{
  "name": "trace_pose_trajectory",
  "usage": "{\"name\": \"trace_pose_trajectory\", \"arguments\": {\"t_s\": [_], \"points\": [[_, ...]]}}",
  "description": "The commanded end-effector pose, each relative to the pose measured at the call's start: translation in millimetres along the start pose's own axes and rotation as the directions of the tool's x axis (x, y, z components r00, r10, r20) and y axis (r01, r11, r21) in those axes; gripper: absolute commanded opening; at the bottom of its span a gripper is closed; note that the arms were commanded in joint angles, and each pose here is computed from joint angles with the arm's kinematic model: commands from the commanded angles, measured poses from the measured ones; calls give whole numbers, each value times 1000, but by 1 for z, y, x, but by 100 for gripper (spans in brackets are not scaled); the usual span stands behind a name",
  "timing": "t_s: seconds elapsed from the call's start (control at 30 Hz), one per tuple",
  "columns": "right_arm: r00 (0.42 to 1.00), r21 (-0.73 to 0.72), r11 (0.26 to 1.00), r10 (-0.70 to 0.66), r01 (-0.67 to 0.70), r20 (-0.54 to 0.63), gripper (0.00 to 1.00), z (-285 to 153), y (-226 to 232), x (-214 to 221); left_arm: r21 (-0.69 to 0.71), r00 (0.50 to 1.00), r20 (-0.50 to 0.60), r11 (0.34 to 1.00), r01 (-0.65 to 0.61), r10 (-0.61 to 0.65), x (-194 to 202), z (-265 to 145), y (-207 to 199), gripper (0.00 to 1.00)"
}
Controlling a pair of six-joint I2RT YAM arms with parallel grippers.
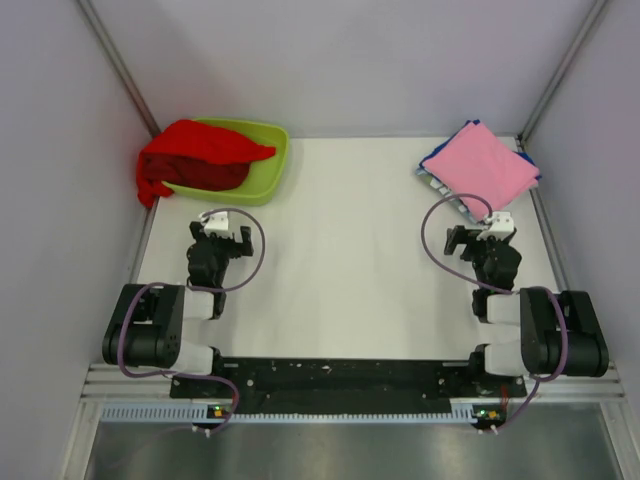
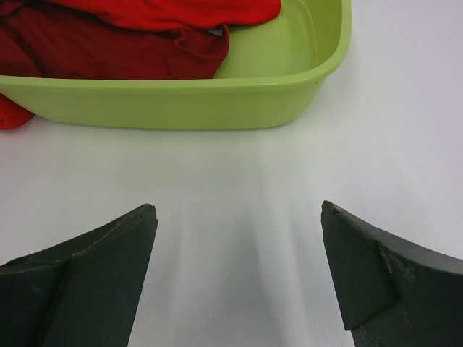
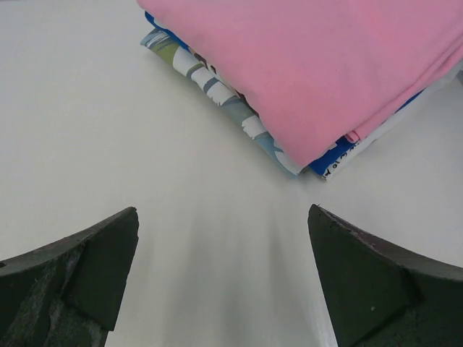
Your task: Fold and stack the t-shirts
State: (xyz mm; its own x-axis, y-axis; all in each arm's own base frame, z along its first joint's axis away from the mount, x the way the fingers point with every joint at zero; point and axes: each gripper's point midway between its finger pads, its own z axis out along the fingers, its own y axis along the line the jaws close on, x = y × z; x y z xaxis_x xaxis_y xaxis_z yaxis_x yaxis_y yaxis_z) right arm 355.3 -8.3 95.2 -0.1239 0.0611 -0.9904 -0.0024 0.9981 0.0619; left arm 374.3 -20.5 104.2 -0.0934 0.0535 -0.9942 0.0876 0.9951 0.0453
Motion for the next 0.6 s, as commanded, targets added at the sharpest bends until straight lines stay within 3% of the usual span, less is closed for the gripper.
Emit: {"name": "trace_pose_trajectory", "arguments": {"t_s": [0.0,0.23,0.3,0.37,0.43,0.57], "points": [[998,-23,1000,0,1,58,99,7,6,-19,-8,997,71,1000,10,-10,-22,6,2,99],[999,90,995,41,-41,12,99,6,-11,-39,-7,998,65,1000,11,-10,-21,6,2,97],[995,120,989,78,-85,62,99,3,-14,-65,-6,998,67,1000,13,-13,-21,6,1,94],[966,65,985,145,-162,212,99,-5,-5,-104,-10,996,84,1000,22,-21,-32,7,4,94],[935,-8,977,207,-214,288,99,-8,6,-133,25,999,23,999,33,-34,-36,6,1,94],[938,-164,954,282,-251,202,93,5,40,-190,187,993,89,978,-97,81,-93,-2,-22,99]]}}
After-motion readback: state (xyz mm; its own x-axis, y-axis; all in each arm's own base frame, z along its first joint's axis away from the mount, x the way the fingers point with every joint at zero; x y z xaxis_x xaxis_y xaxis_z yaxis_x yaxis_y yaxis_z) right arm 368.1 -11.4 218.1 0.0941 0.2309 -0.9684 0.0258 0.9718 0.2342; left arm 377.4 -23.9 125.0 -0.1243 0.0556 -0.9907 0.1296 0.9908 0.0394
